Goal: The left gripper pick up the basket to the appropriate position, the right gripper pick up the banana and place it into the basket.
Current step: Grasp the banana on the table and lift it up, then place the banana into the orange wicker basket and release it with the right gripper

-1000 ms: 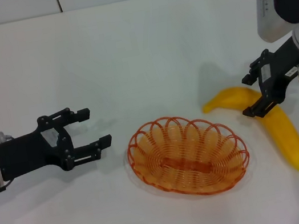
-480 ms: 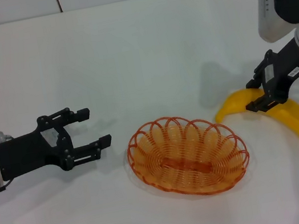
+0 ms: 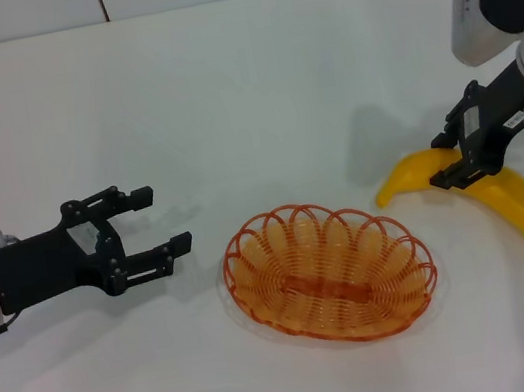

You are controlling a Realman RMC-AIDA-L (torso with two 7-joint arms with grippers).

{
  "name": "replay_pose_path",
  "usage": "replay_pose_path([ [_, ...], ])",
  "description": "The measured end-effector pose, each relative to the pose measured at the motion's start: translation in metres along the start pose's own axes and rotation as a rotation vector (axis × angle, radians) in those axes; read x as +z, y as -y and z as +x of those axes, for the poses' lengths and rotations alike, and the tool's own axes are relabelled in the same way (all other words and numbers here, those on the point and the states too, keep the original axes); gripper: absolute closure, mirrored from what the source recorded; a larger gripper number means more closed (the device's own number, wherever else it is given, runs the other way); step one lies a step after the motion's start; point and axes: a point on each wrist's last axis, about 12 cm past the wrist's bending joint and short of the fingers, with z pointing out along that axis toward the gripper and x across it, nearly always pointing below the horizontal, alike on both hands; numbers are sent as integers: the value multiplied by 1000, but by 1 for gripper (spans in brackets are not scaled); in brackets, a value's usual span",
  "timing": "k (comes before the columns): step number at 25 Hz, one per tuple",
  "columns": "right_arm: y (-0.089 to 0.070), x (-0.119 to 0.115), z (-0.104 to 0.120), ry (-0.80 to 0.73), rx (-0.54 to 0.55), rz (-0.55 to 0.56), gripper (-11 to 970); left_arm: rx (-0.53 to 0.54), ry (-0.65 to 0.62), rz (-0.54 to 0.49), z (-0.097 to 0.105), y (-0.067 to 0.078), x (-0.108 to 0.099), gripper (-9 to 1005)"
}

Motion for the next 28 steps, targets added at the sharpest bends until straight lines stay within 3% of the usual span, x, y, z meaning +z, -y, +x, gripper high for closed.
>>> replay_pose_path([
  [9, 3, -9, -4, 13, 7, 32, 466, -1, 1, 2, 0, 1, 0, 181],
  [18, 3, -39, -5, 59, 18, 59, 467, 9, 21, 17, 7, 9, -13, 181],
  [28, -21, -70, -36, 163, -116, -21, 467, 17, 37, 28, 10, 18, -47, 181],
])
